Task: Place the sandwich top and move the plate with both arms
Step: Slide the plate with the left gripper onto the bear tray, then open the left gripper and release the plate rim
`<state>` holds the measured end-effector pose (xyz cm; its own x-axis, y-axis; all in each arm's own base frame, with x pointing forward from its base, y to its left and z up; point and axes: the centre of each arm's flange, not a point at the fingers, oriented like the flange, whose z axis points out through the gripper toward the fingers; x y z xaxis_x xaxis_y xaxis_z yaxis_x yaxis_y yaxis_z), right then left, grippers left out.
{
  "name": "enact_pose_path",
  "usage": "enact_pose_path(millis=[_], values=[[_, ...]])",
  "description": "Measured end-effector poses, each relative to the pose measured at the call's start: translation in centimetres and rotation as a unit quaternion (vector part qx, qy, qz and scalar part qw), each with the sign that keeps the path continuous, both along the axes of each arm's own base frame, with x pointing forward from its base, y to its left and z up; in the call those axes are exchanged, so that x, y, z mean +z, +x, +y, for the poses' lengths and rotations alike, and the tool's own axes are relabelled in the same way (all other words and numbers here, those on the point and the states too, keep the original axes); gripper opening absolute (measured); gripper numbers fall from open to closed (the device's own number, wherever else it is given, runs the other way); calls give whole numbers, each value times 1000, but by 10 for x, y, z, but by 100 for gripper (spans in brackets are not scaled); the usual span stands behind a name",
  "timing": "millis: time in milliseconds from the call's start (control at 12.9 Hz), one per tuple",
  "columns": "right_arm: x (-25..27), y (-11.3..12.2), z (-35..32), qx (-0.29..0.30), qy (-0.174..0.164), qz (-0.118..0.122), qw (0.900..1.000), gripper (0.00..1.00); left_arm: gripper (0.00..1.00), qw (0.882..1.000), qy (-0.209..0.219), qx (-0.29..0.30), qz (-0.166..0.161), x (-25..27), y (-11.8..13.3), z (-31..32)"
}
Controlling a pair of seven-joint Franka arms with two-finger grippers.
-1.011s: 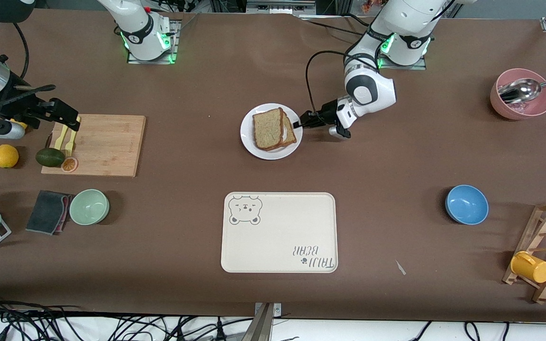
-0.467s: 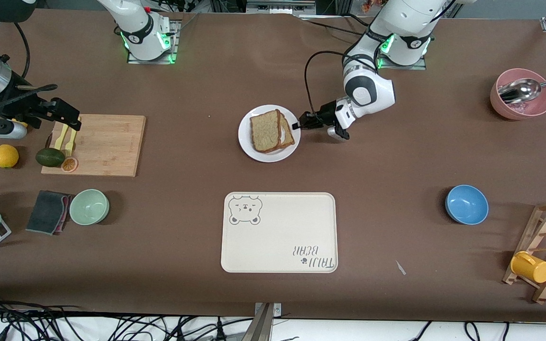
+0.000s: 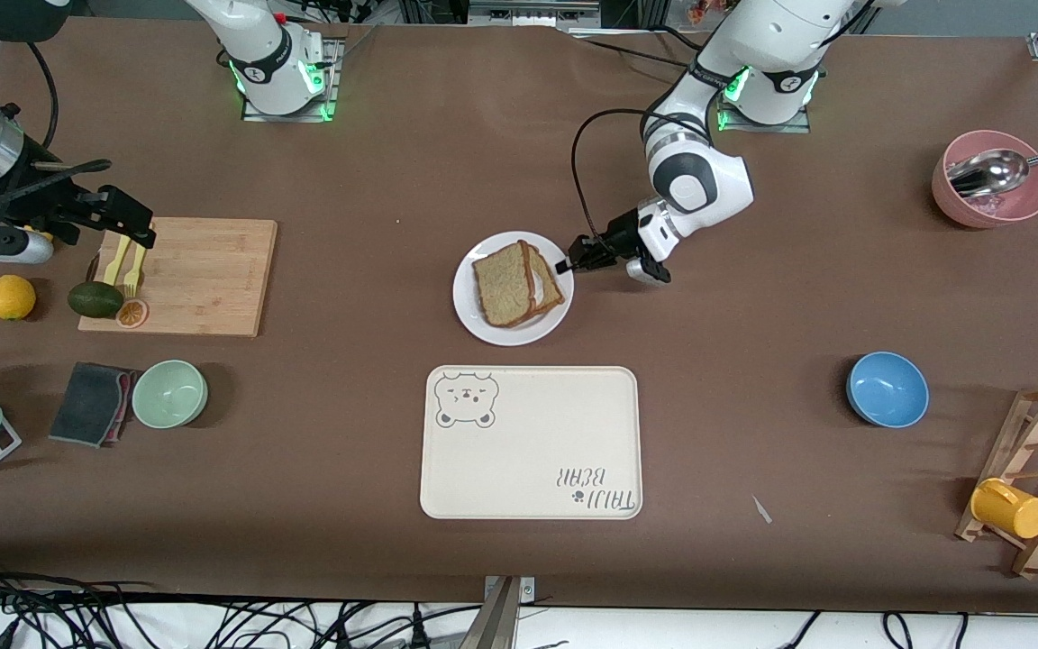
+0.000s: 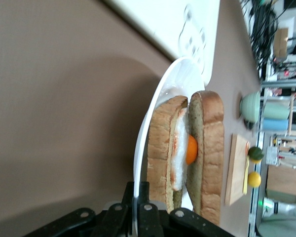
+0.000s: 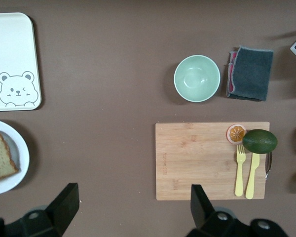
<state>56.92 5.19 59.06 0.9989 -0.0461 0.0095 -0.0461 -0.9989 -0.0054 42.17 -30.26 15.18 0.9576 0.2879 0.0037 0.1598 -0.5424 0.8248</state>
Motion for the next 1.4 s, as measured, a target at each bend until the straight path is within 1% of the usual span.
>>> enact_pose_path(millis=[311,544,622,778,933,1166,1400], values=[[-2,0,-1,-7,-4,0,1000,100,5,999,-20,46,-12,23,44,9],[2,1,-5,-9,-22,-13,1000,100,5,995,-30,92,-17,40,87,17],[2,2,-6,-9,-25,-20,999,100,5,993,-29,109,-19,40,103,20],[-2,3,-10,-13,-26,-24,999,100,5,991,-24,130,-19,29,128,21],[1,5,-19,-21,-26,-32,999,100,5,990,-22,139,-16,11,142,19],[8,6,-23,-25,-25,-40,999,100,5,987,-4,160,-18,1,161,20],[8,6,-21,-23,-25,-41,999,100,5,986,-4,166,-16,-7,168,16]])
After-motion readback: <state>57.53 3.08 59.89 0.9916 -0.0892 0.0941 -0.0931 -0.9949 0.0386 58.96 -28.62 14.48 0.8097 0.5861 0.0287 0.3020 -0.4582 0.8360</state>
